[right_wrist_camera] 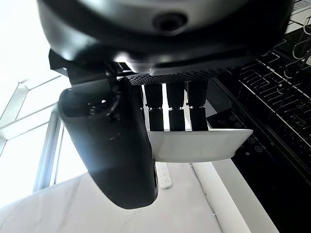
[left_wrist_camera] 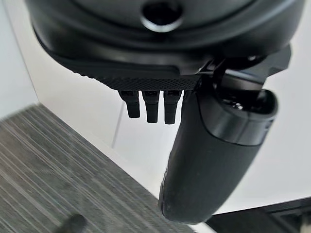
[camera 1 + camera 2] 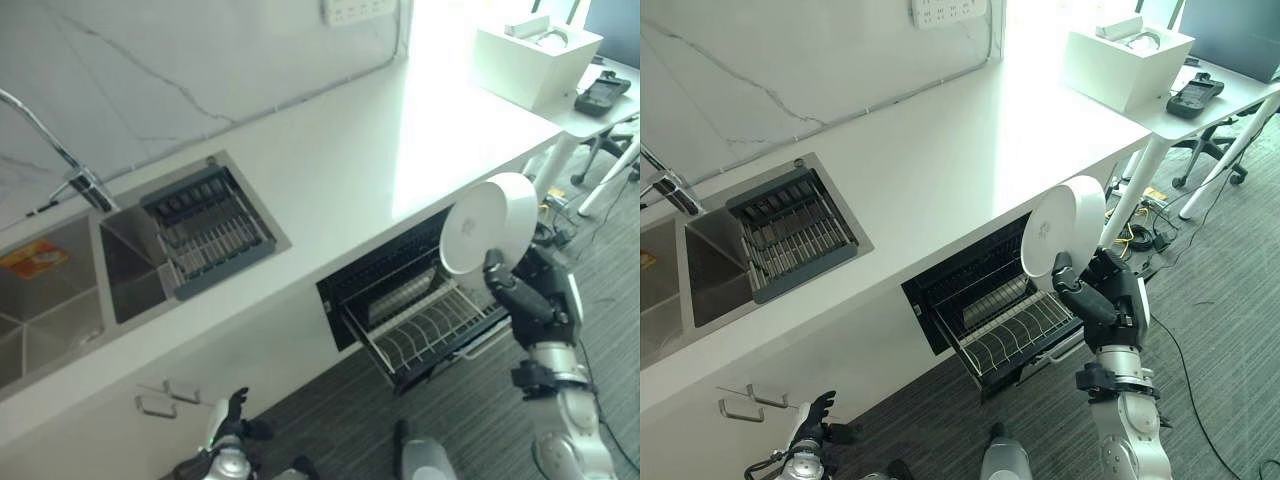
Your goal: Place the dishes in the dishwasher.
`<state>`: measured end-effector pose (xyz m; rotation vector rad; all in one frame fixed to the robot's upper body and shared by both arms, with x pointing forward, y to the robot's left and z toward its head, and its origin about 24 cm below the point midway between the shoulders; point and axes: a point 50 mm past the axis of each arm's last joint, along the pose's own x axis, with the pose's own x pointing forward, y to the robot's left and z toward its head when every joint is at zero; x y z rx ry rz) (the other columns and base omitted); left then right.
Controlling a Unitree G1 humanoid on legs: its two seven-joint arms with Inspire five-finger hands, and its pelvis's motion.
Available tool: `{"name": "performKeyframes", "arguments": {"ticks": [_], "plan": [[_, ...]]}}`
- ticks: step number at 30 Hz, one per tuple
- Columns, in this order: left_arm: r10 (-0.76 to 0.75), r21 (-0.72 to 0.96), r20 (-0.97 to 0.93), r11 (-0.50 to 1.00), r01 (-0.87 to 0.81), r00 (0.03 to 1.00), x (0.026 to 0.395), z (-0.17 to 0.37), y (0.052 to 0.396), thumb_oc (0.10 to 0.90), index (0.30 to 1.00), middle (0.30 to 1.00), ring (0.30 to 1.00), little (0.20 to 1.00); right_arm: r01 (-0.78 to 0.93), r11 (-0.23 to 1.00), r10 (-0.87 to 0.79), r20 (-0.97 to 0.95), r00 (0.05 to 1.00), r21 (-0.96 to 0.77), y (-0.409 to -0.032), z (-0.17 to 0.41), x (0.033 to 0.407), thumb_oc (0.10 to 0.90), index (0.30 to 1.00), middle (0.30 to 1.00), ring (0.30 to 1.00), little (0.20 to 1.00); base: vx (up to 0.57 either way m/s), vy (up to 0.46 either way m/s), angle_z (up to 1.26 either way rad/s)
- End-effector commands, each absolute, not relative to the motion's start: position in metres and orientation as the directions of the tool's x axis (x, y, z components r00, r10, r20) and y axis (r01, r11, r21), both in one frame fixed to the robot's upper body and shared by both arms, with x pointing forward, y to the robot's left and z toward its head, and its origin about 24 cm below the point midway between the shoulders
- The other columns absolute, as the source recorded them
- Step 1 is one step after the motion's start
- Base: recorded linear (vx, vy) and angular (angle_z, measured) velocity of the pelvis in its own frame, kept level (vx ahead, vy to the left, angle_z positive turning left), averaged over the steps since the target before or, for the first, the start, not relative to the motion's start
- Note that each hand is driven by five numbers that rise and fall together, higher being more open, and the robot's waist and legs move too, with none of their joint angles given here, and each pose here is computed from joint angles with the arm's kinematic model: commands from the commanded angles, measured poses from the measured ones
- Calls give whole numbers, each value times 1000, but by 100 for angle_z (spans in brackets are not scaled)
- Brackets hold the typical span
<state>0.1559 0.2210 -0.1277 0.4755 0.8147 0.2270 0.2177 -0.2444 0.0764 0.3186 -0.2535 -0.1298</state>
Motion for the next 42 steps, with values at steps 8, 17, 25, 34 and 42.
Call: {"name": "performKeyframes", "arguments": {"ticks": [8, 17, 25, 34, 42], "plan": [[269, 418, -688, 906, 65, 674, 159, -128, 212, 800, 900, 900, 900, 900, 2, 943, -124, 345, 930, 333, -227, 86, 233, 400, 300, 300, 300, 300, -3, -1, -1], [139, 482, -741, 791, 377, 657, 152, -135, 196, 800, 900, 900, 900, 900, 58, 966, -125, 262, 957, 250, -223, 65, 252, 400, 300, 300, 300, 300, -11, 2, 6], [142, 517, -760, 724, 457, 635, 149, -138, 200, 800, 900, 900, 900, 900, 126, 989, -143, 275, 951, 80, -221, 76, 275, 400, 300, 300, 300, 300, -5, 29, 18], [125, 546, -748, 674, 498, 652, 154, -137, 204, 800, 900, 900, 900, 900, 398, 866, -301, 321, 898, -303, -256, 97, 304, 400, 300, 300, 300, 300, 22, 11, 22], [124, 565, -726, 668, 484, 677, 159, -133, 211, 800, 900, 900, 900, 900, 569, 602, -459, 339, 821, -560, -299, 104, 318, 400, 300, 300, 300, 300, -17, -5, 14]]}}
